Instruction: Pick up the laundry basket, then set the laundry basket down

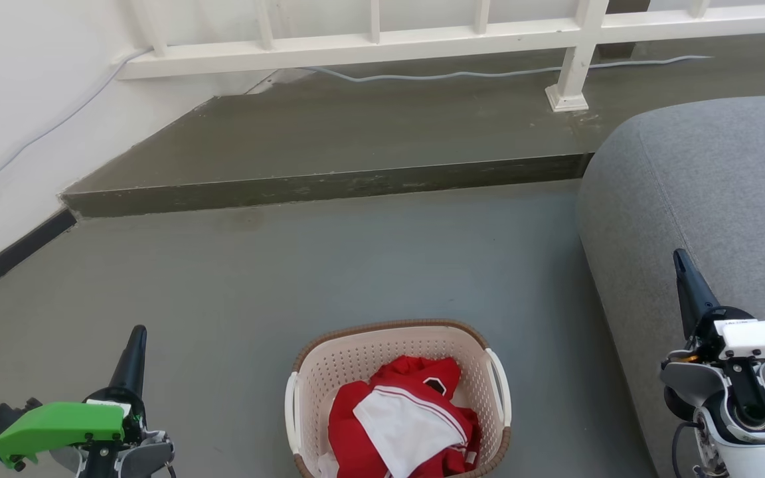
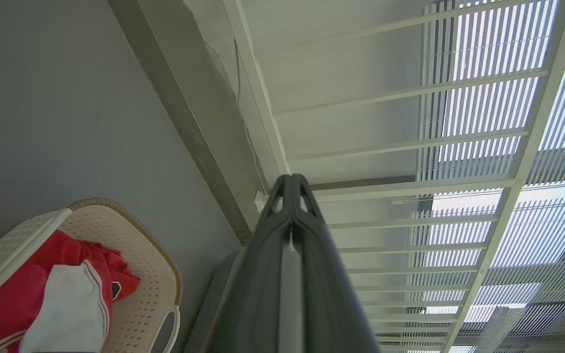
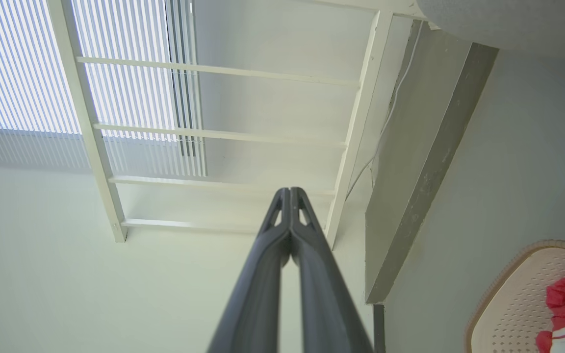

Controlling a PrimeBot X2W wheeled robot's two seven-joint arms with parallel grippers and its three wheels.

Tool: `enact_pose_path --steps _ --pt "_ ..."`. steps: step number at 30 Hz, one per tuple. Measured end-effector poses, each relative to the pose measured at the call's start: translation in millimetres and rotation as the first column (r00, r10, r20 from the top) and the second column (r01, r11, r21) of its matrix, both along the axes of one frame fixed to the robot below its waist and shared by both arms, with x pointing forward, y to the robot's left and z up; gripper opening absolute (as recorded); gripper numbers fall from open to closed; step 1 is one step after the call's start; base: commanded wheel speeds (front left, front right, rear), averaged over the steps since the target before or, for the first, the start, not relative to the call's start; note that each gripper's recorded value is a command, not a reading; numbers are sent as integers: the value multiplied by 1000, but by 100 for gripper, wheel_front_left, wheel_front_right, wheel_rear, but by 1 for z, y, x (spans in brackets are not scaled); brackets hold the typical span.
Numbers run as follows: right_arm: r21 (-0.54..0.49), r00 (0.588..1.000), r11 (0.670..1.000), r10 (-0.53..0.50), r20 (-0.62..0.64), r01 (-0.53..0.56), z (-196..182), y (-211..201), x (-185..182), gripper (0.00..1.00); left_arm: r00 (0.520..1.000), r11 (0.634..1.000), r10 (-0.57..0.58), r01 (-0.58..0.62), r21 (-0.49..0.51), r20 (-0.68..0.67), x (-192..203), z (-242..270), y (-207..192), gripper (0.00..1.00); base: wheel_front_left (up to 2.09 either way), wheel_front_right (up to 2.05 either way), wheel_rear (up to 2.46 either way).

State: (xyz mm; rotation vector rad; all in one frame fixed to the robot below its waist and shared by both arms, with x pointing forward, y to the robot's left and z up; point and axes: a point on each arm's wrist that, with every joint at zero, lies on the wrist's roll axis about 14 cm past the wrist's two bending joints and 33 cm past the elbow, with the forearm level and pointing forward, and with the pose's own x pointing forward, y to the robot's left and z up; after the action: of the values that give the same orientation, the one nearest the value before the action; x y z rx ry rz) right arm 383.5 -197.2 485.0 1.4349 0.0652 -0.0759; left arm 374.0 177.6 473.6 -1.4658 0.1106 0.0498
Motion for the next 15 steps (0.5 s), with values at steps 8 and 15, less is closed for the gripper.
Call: enact_pose_path --steps 8,15 --pt "105 1000 994 -16 25 13 5 -5 0 0 1000 996 14 -14 -90 -5 -2 -1 4 0 0 0 0" --pt "141 999 990 -26 28 22 5 -7 0 0 1000 993 21 -22 -115 -6 -2 -1 7 0 0 0 0"
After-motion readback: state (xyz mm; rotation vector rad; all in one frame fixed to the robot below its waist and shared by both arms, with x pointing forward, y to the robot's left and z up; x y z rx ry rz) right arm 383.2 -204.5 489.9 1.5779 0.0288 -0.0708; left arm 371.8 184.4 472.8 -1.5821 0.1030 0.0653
